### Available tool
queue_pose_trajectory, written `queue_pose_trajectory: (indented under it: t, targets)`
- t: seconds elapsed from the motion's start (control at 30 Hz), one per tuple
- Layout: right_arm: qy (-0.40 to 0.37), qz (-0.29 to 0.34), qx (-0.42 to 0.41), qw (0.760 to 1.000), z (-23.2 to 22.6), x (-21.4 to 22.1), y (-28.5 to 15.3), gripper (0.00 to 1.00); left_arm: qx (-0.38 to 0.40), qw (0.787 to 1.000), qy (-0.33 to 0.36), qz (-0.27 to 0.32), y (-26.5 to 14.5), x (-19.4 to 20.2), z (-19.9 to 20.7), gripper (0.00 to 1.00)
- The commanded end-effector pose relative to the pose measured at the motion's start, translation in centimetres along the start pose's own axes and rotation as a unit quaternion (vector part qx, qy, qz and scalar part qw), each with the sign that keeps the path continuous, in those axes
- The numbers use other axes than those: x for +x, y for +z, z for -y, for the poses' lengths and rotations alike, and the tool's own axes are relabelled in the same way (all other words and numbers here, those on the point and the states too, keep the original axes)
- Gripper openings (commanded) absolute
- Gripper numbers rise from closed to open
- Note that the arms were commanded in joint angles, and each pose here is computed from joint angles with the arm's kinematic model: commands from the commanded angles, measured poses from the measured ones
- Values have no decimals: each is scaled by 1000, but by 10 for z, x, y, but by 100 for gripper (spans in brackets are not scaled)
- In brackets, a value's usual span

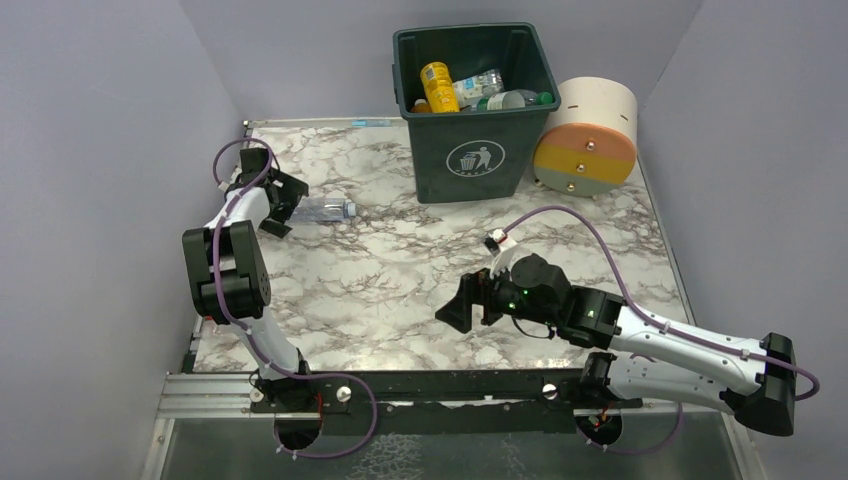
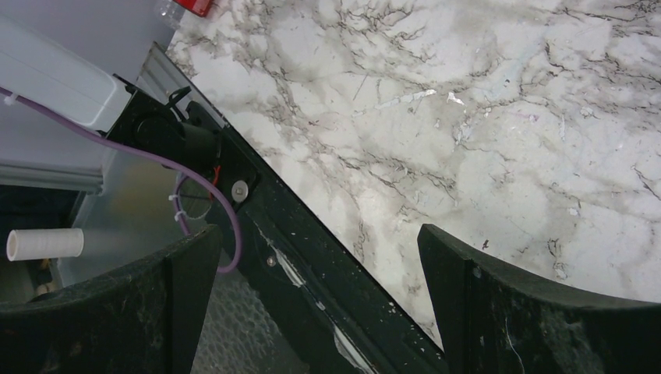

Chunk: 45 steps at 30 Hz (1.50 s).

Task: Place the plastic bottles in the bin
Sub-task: Pick up the plastic bottle at the center of the board.

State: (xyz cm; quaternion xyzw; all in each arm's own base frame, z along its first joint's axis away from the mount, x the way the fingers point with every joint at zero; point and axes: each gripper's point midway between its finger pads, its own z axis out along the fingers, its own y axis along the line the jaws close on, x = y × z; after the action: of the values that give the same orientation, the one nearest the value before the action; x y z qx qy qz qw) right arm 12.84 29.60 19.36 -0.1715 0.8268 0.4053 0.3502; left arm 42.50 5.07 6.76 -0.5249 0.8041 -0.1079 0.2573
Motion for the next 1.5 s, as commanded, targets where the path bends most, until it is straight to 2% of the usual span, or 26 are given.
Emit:
queue_pose_trajectory:
  t: [0.0, 0.57, 0.93, 1.33, 1.47]
  targets:
    - [-2, -7, -13, 1000, -4, 4, 2, 100, -27, 1000, 3, 6, 10, -2, -13, 96]
    - [-2, -11, -15, 1000, -6, 4, 6, 100, -24, 1000, 7, -1, 21, 1, -14, 80]
    - [-1, -11, -15, 1000, -5, 6, 4, 100, -16, 1000, 11, -14, 33, 2, 0, 82]
    - [-1, -10, -15, 1000, -5, 5, 5, 100, 16, 999, 18, -22, 29, 6, 14, 62]
    - [-1, -9, -15, 1000, -4, 5, 4, 100, 32, 999, 20, -26, 23, 7, 19, 61]
